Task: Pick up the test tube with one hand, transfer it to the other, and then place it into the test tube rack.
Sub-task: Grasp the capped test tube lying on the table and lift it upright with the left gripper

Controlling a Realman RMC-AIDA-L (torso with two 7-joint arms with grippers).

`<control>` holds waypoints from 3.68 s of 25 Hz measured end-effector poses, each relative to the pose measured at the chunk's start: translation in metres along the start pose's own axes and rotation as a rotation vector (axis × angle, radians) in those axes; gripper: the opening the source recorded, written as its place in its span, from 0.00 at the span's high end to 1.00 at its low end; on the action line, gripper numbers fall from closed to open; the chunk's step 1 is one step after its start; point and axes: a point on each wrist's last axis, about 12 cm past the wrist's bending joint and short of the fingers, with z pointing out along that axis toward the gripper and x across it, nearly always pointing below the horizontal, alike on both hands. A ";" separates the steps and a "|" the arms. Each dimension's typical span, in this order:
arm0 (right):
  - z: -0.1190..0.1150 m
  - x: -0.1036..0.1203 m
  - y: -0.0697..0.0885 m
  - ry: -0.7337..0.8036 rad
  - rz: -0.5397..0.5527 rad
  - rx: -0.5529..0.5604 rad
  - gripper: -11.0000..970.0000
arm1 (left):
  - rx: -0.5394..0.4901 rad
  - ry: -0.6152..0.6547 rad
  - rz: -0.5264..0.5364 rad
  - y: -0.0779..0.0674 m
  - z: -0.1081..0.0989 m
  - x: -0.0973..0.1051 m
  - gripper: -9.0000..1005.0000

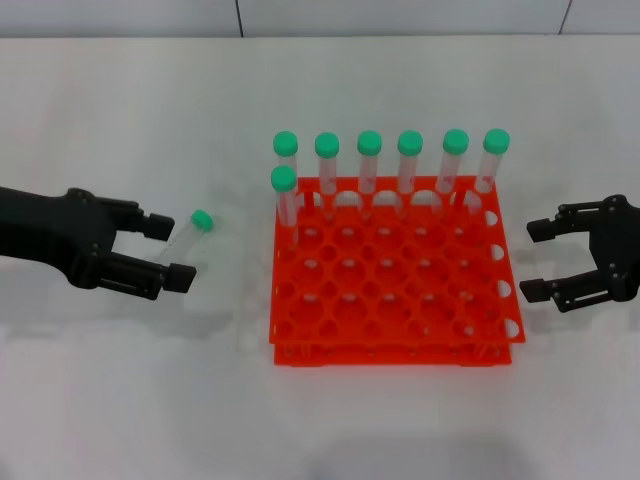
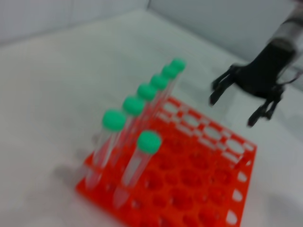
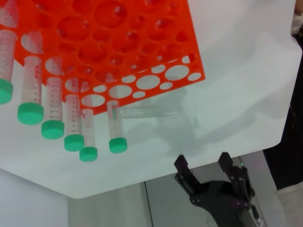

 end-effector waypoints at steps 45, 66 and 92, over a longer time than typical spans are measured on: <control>0.012 -0.004 0.003 -0.019 -0.039 -0.008 0.15 | -0.373 0.409 -0.304 0.032 0.046 -0.018 0.16; 0.017 -0.003 0.003 -0.022 -0.034 0.002 0.15 | -0.402 0.476 -0.309 0.033 0.072 -0.021 0.16; 0.018 -0.003 0.001 -0.018 -0.037 0.014 0.15 | -0.424 0.485 -0.332 0.034 0.073 -0.024 0.57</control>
